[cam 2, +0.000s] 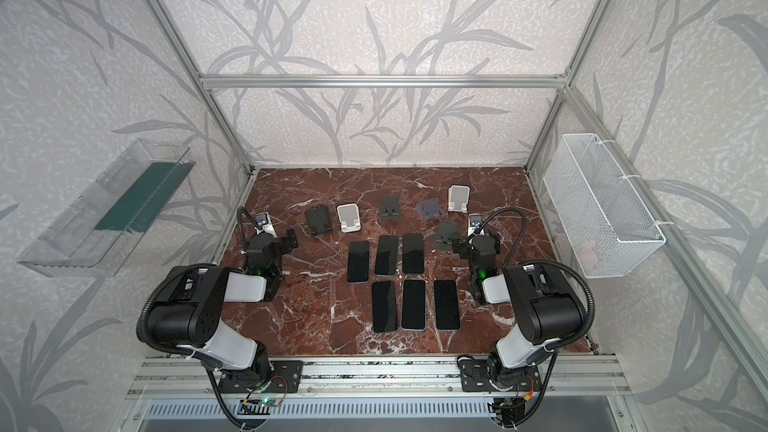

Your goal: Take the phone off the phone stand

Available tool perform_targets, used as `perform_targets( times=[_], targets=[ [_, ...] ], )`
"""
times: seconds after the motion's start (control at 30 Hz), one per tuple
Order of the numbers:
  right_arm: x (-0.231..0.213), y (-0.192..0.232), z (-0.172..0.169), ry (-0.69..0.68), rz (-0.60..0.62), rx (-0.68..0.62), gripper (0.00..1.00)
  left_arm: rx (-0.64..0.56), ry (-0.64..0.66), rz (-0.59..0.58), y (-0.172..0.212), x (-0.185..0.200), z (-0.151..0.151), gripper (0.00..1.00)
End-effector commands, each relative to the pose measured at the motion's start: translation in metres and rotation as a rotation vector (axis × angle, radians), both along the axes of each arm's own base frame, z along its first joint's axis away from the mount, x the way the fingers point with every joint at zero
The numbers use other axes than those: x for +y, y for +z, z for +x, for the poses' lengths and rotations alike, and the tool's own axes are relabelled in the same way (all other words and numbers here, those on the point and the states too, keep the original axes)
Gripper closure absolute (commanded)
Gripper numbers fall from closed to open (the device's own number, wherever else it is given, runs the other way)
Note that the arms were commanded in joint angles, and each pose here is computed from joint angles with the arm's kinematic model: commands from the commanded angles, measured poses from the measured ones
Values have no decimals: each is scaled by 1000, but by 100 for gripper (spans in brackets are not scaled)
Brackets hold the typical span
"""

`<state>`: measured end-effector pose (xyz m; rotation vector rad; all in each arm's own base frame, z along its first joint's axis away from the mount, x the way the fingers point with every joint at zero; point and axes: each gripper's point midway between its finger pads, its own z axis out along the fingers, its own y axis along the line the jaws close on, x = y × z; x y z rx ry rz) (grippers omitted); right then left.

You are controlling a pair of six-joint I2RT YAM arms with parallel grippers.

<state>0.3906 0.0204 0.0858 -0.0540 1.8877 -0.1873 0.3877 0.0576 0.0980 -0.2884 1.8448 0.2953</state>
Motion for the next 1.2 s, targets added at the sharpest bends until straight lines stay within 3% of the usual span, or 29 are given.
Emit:
perform_targets(
  times=[0.0,1.17],
  targets=[
    [3,10,4,8,3,-37,1,1,0,5,0,-1,0,1],
    [3,11,5,12,9,-35,1,-1,1,4,1,-1,0,1]
  ],
)
